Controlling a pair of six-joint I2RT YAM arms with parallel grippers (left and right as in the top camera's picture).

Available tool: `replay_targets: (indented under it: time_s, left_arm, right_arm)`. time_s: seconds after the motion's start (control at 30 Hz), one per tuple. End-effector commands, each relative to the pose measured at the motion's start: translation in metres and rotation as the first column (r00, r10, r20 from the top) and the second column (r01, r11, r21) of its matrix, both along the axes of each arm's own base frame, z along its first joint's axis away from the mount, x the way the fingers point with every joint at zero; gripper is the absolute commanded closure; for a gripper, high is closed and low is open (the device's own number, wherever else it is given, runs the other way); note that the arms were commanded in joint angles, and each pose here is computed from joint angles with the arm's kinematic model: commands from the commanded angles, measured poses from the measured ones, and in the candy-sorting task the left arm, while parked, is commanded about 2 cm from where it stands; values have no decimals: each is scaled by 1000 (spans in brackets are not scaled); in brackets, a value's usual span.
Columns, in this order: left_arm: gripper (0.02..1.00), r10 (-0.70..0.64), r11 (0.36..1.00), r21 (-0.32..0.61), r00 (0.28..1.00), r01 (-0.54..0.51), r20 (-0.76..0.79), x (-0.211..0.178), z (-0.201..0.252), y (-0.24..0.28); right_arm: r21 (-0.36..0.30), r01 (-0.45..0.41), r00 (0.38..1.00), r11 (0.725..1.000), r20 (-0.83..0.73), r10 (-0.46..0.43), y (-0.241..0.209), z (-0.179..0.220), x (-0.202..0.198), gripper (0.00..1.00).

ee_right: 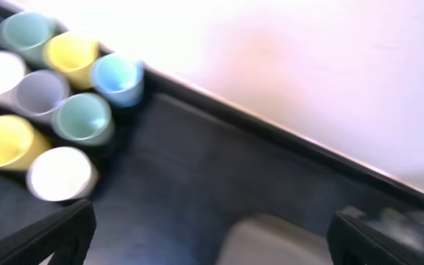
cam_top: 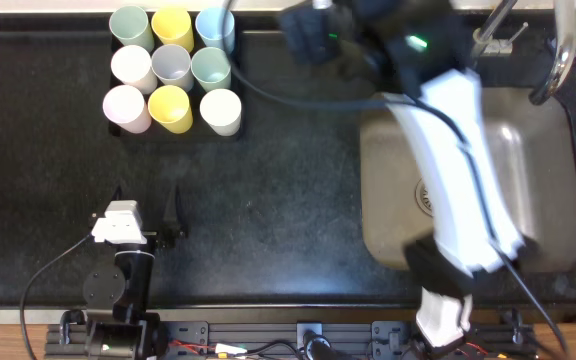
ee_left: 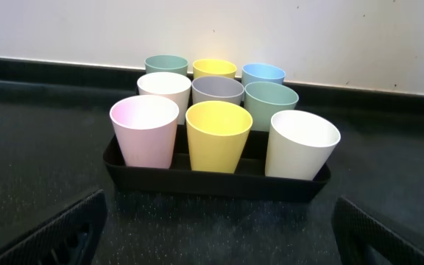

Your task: Store Cups

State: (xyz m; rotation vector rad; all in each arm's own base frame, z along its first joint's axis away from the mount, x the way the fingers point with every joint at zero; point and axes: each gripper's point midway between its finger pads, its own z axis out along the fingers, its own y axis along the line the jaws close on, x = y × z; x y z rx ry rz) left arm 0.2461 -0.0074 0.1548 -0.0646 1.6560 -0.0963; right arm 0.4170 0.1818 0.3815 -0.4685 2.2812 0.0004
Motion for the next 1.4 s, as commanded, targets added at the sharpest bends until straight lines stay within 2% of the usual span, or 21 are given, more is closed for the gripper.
replay_targets:
  time_s: [0.03, 0.1, 0.17, 0.23, 0.27, 0.33, 0.43, 0.5, 0.53, 0.67, 0.73, 0.8, 1.0, 1.23, 1.4]
  left_arm:
    - [20, 3, 1000, 10, 1000, -3, 7, 0, 1, 1]
    - [20, 3, 1000, 10, 1000, -3, 7, 0, 1, 1]
    - [18, 3, 1000, 10, 1000, -3, 7, 0, 1, 1]
    - [18, 3, 1000, 10, 1000, -3, 7, 0, 1, 1]
    - [20, 3, 1000, 10, 1000, -3, 7, 0, 1, 1]
    - [20, 3, 1000, 10, 1000, -3, 7, 0, 1, 1]
    - [20, 3, 1000, 10, 1000, -3, 6, 0, 1, 1]
    - [18, 3, 1000, 10, 1000, -3, 7, 0, 1, 1]
    - [20, 3, 1000, 10, 1000, -3, 7, 0, 1, 1]
    - [18, 3, 1000, 10, 1000, -3, 7, 0, 1, 1]
    - [20, 3, 1000, 10, 1000, -3, 7, 0, 1, 1]
    - [20, 3, 1000, 10, 1000, -3, 7, 0, 1, 1]
    - [18, 3, 1000, 10, 1000, -3, 7, 0, 1, 1]
    - [20, 3, 1000, 10, 1000, -3, 7, 0, 1, 1]
    - [20, 3, 1000, 10, 1000, -3, 7, 0, 1, 1]
  right_arm:
    - [-91, 257, 966, 962, 27, -256, -79, 0, -42, 3]
    - [-116, 302, 953, 946, 12, -303, -108, -16, -65, 3]
    - [-106, 382, 924, 918, 7, -383, -144, -34, -87, 3]
    - [-22, 489, 872, 872, -16, -489, -174, -53, -106, 3]
    - [66, 528, 849, 846, -43, -527, -184, -67, -117, 3]
    - [174, 527, 848, 832, -41, -529, -186, -82, -129, 5]
    - [195, 542, 831, 817, 21, -556, -197, -102, -157, 3]
    - [215, 543, 825, 812, 46, -564, -203, -130, -189, 3]
    - [244, 541, 816, 805, 79, -572, -206, -137, -198, 3]
    - [377, 562, 703, 736, 251, -665, -231, -139, -213, 5]
    - [419, 555, 658, 719, 308, -687, -238, -142, -220, 5]
    - [433, 543, 650, 720, 327, -686, -238, -151, -225, 3]
    - [483, 451, 650, 750, 399, -647, -226, -165, -220, 3]
    - [434, 484, 700, 760, 329, -634, -222, -203, -216, 3]
    - [336, 555, 749, 761, 196, -633, -223, -244, -233, 3]
